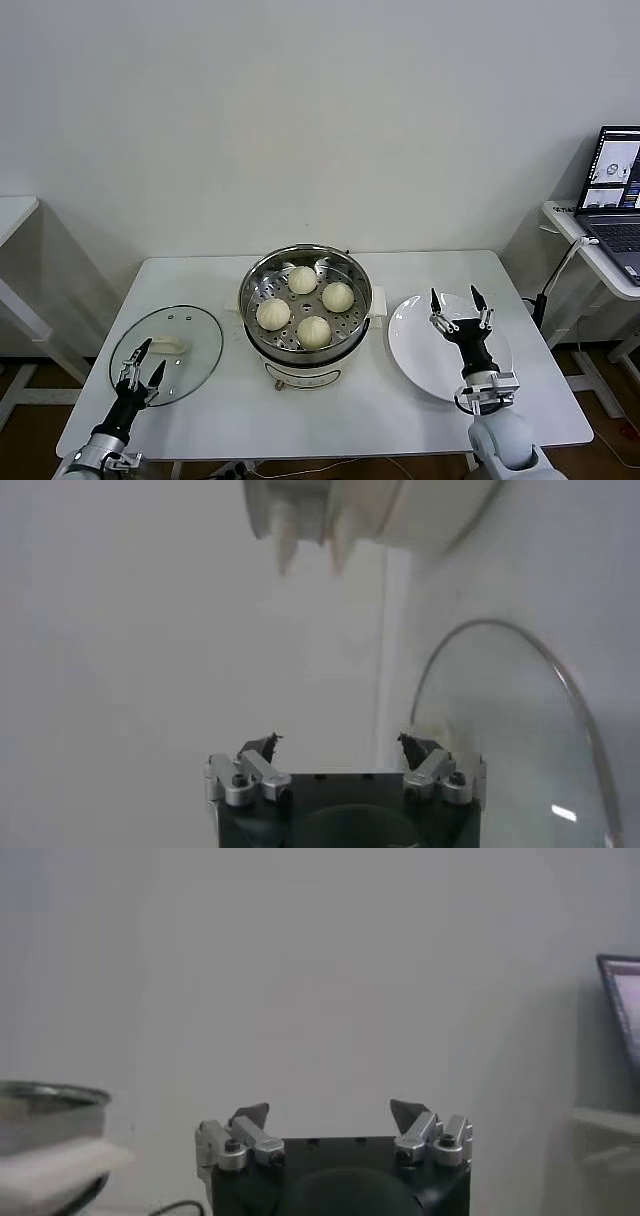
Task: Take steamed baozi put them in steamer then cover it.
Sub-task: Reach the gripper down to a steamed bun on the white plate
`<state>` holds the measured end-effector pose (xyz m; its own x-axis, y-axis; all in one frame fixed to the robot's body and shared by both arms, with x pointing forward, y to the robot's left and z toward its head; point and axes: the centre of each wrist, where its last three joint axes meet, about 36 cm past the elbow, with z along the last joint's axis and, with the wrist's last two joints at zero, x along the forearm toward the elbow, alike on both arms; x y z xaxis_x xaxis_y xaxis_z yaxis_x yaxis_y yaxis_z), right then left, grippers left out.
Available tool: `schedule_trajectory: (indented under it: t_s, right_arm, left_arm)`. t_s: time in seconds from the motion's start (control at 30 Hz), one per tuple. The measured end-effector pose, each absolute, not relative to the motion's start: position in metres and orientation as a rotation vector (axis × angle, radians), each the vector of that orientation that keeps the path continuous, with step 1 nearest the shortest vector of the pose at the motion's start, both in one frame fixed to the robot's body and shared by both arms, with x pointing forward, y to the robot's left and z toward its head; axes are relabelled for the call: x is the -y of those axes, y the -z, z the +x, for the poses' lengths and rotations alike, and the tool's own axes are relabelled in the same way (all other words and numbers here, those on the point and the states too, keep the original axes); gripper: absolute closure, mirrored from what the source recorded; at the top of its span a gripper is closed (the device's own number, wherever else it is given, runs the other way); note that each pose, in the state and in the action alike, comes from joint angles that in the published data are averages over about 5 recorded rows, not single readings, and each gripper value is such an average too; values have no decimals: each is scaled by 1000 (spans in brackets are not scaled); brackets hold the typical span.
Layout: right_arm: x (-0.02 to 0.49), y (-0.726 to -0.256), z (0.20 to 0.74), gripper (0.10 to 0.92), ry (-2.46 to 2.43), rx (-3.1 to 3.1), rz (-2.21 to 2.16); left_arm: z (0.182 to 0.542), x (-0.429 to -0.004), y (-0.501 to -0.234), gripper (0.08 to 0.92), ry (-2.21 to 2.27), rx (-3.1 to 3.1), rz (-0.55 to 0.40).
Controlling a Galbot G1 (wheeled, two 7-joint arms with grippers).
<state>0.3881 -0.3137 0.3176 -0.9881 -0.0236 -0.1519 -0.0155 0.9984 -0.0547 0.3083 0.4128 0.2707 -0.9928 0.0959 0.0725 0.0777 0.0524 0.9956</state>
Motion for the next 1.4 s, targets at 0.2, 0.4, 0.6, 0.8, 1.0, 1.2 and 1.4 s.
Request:
schedule_trajectory:
  t_s: [0.2,0.4,0.6,0.8,1.0,1.2,1.4]
  right_arm:
    - [315,-311,380,200,83,-3003,-6]
    - [316,-304,374,200,98,-3014,7]
    - [314,-298,370,200,121,-3019,5]
    - [313,-295,366,200,141,-3018,2]
    - [311,-293,364,200,155,-3017,-2]
    - [309,-292,363,200,165,-3015,-7]
    - [308,-292,363,200,180,-3006,-18]
  left_arm:
    - [321,-417,-261,177,-2169,-2261,169]
    - [336,-415,-259,177,-2175,-2257,126]
    - [347,-414,-257,177,-2185,-2253,104]
    - [355,-414,-253,177,-2192,-2254,96]
    - [364,-412,-252,177,-2195,-2253,79]
    - [372,-411,-254,177,-2197,-2252,62]
    - [377,-411,-252,177,-2198,-2255,68]
